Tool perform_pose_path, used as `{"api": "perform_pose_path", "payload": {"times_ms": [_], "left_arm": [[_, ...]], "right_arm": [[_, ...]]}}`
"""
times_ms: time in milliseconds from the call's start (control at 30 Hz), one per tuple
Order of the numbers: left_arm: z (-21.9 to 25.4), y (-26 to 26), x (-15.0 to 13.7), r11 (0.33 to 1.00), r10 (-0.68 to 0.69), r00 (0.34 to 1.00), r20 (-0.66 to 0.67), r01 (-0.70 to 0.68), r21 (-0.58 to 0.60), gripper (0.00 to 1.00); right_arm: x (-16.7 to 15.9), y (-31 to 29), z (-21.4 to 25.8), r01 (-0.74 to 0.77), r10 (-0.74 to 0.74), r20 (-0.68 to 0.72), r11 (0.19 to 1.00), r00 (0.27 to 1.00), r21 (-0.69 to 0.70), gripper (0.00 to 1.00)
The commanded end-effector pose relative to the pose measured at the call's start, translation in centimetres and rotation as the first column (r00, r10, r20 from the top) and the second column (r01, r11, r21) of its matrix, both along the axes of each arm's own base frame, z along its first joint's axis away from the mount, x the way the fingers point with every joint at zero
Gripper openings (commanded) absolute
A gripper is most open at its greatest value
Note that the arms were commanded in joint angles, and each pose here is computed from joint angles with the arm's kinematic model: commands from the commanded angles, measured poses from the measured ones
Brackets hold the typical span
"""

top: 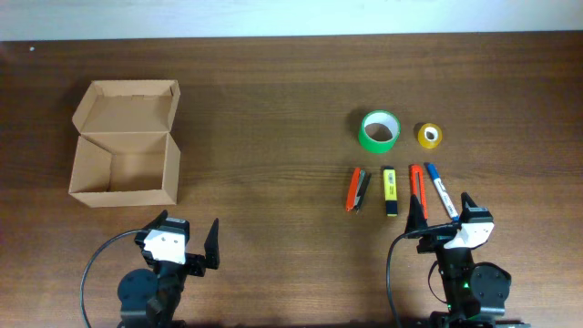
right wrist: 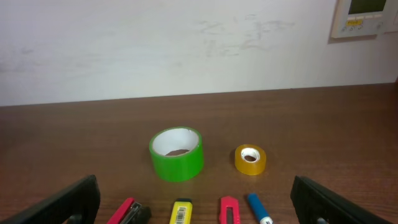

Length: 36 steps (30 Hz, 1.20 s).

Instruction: Pack container

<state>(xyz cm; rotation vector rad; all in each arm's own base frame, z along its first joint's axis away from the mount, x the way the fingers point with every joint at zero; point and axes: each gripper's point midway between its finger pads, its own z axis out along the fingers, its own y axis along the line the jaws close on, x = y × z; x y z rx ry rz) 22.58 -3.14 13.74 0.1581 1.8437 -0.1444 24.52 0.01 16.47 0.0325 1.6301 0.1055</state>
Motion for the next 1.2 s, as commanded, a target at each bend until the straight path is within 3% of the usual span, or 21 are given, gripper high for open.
{"api": "perform_pose_path", "payload": {"times_ms": [0, 800, 900, 1167], "left_arm": [[-0.34, -0.39, -0.04, 1.0, -0.022, 1.0, -0.003, 0.022, -0.001, 1.0], [-0.34, -0.39, -0.04, 1.0, -0.022, 1.0, -0.003, 0.022, -0.001, 1.0], [-0.33, -0.39, -0.04, 1.0, -0.022, 1.0, -0.002, 0.022, -0.001, 1.0], [-0.33, -0.39, -0.04, 1.0, -0.022, 1.0, -0.002, 0.022, -0.001, 1.0]], "right_arm": [[0.06, 0.05, -0.57, -0.006, 0.006, -0.007, 1.0, 1.0, 0.008, 0.99], [0.04, 0.3, -0.57, -0.02, 0.02, -0.007, 1.0, 1.0, 0.012, 0.99], [0.03, 0.31, -0.49, -0.015, 0.016, -0.01, 0.995, 1.0, 0.096, 0.99], [-0.76, 0.47, -1.31, 0.006, 0.018, -0.147, 0.986, 0.989, 0.165, 1.0]]}}
